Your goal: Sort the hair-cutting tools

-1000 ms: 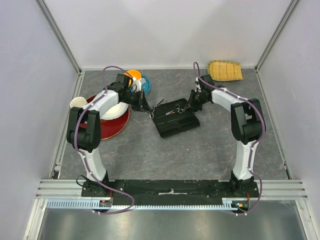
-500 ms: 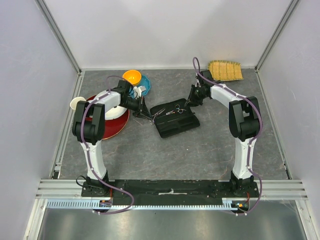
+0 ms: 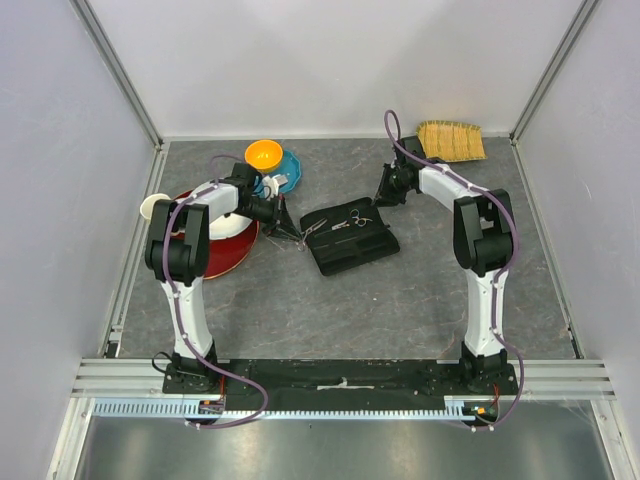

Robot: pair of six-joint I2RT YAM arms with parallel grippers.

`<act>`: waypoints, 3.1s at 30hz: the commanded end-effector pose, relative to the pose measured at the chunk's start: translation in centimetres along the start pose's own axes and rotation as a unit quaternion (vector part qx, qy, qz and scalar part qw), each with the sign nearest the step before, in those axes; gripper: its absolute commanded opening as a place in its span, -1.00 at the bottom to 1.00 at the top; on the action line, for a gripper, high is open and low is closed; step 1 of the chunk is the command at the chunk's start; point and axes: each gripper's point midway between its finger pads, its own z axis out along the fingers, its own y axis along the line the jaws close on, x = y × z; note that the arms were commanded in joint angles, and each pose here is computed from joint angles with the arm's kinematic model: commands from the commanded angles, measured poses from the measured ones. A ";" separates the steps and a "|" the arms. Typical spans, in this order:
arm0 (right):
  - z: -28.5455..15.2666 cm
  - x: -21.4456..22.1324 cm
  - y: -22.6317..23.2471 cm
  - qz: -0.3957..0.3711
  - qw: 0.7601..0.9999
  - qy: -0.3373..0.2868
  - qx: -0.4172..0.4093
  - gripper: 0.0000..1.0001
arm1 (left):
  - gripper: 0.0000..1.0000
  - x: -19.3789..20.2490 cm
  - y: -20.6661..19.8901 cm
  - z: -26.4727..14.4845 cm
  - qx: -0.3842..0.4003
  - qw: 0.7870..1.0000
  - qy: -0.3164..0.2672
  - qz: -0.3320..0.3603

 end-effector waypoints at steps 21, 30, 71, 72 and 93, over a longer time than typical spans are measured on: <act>2.8 -0.8 -1.7 -0.015 1.000 0.002 0.014 -0.63 | -0.95 -0.6 -0.5 -0.2 0.086 0.996 0.006 -0.002; 3.0 -0.3 -1.8 -0.010 1.000 0.008 0.012 -0.64 | -0.95 -1.1 -1.2 0.2 0.125 0.992 0.008 -0.009; 4.5 2.1 -2.7 -0.002 0.999 0.040 0.009 -0.69 | -0.62 -4.4 -0.3 2.6 0.116 0.993 0.009 0.012; 4.4 2.0 -2.7 -0.002 0.999 0.038 0.009 -0.69 | -0.54 -4.5 -0.3 2.4 0.107 0.994 0.004 0.016; 4.2 2.3 -3.2 0.000 0.999 0.037 0.022 -0.71 | 0.20 -6.1 3.6 -3.4 -0.209 0.967 -0.143 -0.030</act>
